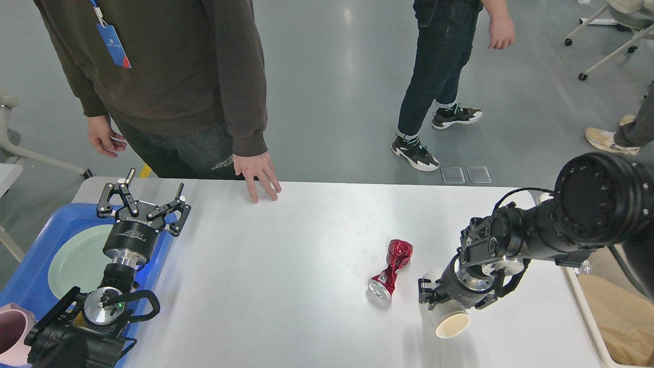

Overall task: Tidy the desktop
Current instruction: 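Grasp the cup, lift it and release it into the white bin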

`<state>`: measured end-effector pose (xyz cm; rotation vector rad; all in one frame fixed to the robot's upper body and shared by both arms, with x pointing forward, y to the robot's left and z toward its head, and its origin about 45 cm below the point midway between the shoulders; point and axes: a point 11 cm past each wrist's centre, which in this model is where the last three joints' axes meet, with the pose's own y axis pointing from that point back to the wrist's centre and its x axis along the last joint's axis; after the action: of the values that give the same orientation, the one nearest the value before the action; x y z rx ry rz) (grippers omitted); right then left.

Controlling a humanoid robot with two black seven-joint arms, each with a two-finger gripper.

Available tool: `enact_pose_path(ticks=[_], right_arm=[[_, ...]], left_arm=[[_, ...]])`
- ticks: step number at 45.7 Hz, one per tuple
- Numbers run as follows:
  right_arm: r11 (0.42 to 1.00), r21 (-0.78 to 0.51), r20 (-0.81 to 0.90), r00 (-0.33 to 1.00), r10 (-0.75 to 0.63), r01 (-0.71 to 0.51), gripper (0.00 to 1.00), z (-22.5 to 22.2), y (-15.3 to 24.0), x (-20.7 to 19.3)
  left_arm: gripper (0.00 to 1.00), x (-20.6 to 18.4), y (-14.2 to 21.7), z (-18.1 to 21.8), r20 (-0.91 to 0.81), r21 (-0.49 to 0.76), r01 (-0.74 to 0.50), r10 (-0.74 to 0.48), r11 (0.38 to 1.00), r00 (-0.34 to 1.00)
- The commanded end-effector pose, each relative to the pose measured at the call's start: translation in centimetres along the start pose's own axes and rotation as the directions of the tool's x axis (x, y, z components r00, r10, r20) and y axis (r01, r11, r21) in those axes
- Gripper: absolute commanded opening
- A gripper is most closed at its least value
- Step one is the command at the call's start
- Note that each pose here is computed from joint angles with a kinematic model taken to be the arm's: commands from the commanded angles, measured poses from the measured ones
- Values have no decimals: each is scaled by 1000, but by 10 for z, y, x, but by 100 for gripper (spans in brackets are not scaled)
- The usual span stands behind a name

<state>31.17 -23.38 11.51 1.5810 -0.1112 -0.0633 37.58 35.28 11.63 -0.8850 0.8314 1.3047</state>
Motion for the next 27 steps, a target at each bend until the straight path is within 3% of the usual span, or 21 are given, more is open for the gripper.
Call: enact_pose_path(ticks=[1, 15, 20, 27], right_arm=[[999, 34, 58, 998, -9, 7, 0, -11, 66, 11], [998, 64, 25, 999, 23, -25, 0, -23, 259, 13], [998, 65, 18, 1000, -19, 18, 0, -20, 290, 1], [999, 52, 43, 999, -1, -1, 0, -10, 303, -5]], left_arm=[[96, 0, 0, 0, 0, 0, 0, 0, 1000, 1000], [96, 1, 1, 0, -1, -2, -3, 3, 1000, 1000], [96, 1, 1, 0, 0, -1, -3, 3, 1000, 1000], [96, 1, 1, 0, 0, -1, -3, 3, 1000, 1000]])
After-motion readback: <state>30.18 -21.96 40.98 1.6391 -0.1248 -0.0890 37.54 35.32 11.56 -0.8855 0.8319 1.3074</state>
